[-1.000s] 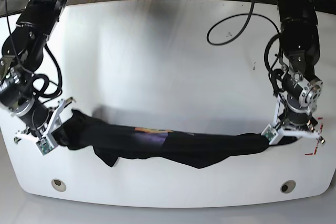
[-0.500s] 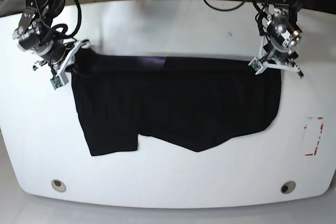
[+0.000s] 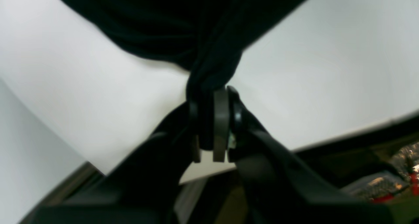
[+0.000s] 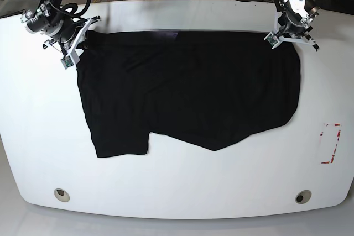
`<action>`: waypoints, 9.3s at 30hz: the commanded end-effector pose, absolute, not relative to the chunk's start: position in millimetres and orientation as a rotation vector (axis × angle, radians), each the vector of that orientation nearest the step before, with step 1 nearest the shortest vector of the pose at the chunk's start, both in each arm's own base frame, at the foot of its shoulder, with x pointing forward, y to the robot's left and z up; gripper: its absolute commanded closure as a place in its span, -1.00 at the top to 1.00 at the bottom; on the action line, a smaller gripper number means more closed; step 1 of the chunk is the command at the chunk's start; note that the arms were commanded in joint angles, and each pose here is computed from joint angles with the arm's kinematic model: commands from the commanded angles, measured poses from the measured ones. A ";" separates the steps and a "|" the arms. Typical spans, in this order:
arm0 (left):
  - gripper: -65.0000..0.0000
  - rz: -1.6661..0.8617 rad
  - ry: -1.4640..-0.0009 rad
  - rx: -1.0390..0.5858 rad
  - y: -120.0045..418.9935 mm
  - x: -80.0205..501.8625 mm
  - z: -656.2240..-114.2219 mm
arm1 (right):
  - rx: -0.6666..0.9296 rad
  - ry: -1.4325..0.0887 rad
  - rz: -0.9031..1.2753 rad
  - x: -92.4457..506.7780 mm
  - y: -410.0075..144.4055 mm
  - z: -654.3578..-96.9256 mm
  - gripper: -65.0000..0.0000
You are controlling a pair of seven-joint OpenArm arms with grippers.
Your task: Fold the T-shirt properly
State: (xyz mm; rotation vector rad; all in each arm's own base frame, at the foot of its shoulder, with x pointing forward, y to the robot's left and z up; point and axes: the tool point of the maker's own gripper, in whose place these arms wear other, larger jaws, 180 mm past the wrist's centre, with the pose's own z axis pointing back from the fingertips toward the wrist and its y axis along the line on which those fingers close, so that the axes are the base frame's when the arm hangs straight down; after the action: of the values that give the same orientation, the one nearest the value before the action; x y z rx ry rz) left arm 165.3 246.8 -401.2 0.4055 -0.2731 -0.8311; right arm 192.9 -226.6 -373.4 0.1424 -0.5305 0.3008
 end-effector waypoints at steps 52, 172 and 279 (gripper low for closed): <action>-1.00 -0.661 -1.463 1.040 272.1 443.4 101.1 | -0.250 -1.343 0.674 483.6 -228.3 47.4 -1.00; 0.59 -0.538 -0.645 0.047 266.9 307.5 -328.2 | 0.186 -0.571 0.308 228.9 -234.4 -371.4 -1.00; -0.87 -0.754 -0.563 0.113 245.7 368.9 -311.4 | 0.246 -0.582 0.283 227.0 -211.5 -377.9 -1.00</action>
State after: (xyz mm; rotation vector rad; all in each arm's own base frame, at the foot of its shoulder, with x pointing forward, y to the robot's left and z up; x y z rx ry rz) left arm 358.6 239.0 -323.2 0.0895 -0.5395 -0.7468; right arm 219.7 -208.5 -387.7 0.2561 -0.5423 0.2747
